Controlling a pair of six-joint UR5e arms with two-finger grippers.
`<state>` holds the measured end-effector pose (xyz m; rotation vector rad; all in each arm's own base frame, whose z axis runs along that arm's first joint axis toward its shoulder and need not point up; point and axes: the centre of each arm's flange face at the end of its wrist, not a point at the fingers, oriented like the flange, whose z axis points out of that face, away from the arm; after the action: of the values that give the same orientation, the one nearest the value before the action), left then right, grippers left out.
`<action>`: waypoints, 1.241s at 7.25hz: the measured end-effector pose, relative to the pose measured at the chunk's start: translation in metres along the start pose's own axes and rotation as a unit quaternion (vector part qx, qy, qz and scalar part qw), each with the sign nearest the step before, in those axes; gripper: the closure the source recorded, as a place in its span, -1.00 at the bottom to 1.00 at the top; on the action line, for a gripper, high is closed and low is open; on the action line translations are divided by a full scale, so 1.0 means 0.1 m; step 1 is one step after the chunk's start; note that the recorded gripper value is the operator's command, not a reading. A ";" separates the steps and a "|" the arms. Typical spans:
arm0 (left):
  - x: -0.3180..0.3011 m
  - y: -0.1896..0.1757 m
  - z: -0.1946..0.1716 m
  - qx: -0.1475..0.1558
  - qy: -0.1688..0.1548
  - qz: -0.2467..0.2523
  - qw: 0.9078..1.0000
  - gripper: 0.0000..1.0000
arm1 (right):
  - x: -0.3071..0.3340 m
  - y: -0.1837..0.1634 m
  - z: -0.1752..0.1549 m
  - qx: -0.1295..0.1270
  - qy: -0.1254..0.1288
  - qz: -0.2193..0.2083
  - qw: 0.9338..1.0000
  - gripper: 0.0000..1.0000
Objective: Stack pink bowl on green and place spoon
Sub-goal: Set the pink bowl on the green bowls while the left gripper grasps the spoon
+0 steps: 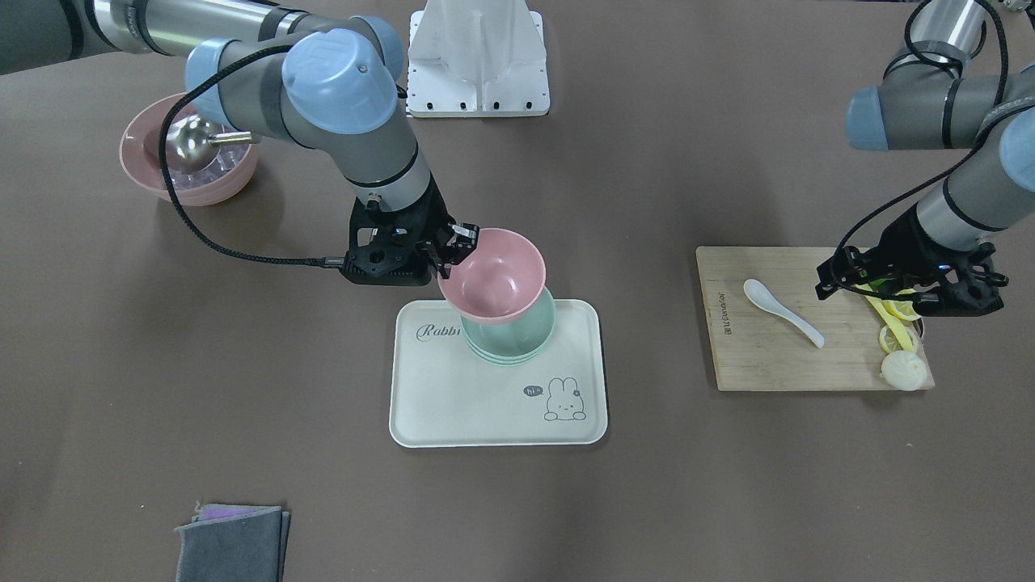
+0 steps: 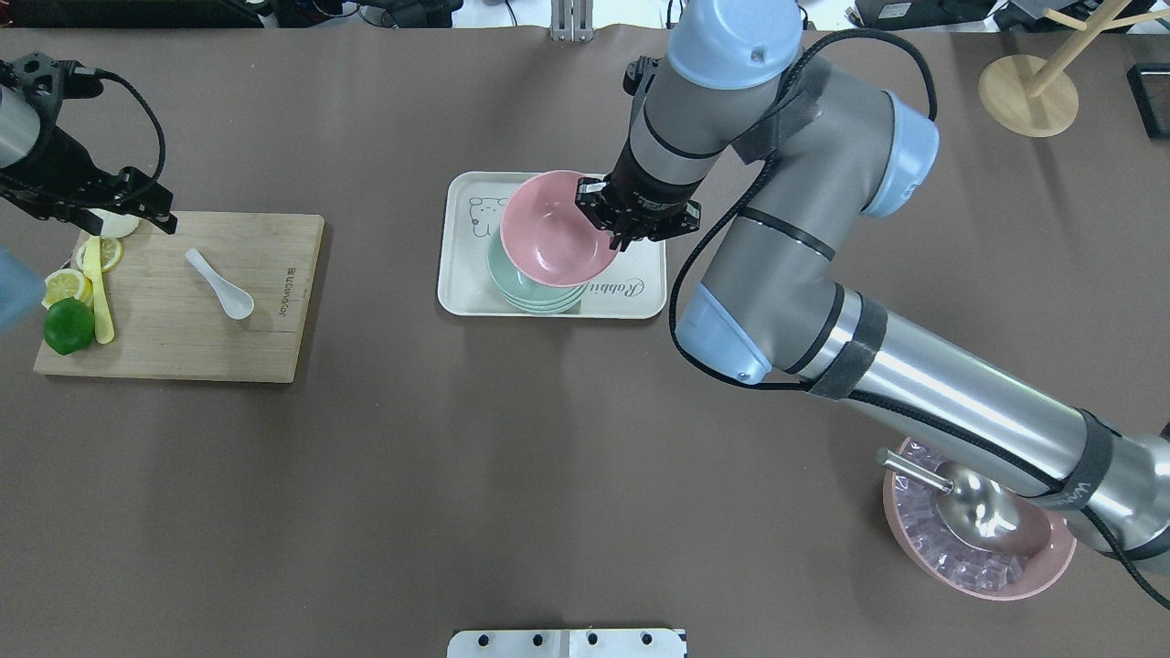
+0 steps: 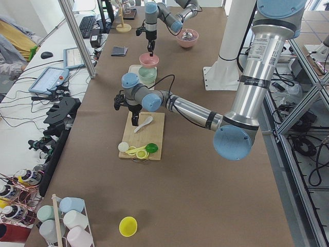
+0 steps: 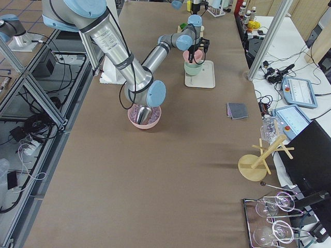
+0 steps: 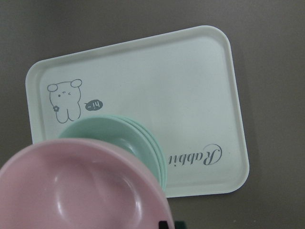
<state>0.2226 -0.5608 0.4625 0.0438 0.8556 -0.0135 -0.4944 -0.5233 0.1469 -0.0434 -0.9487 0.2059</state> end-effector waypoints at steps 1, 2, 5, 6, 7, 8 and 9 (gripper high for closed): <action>0.02 0.01 0.04 -0.002 0.000 -0.001 1.000 -0.95 | -0.07 0.01 0.07 -0.001 0.004 0.014 1.000 1.00; 0.04 0.01 0.10 -0.005 -0.001 -0.005 1.000 -0.95 | -0.11 0.03 0.12 -0.002 0.006 0.024 1.000 1.00; 0.12 -0.02 0.39 -0.026 -0.010 -0.076 0.997 -0.95 | -0.15 -0.04 0.28 0.001 -0.014 0.045 0.999 1.00; 0.16 -0.02 0.46 -0.031 -0.012 -0.101 0.994 -0.95 | -0.16 -0.07 0.33 0.002 -0.023 0.051 0.998 0.76; 0.22 -0.03 0.58 -0.034 -0.010 -0.122 0.992 -0.94 | -0.16 -0.07 0.34 0.003 -0.028 0.055 0.998 -0.98; 0.22 -0.04 0.71 -0.034 -0.006 -0.134 0.990 -0.82 | -0.16 -0.07 0.34 0.004 -0.031 0.057 0.998 -1.00; 0.19 -0.04 0.85 -0.033 0.000 -0.143 0.989 -0.50 | -0.16 -0.08 0.31 0.004 -0.035 0.058 0.998 -1.00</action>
<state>0.2992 -0.5685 0.5035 -0.1408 0.8558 -0.2544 -0.5274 -0.5361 0.1529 -0.0845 -1.0152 0.3199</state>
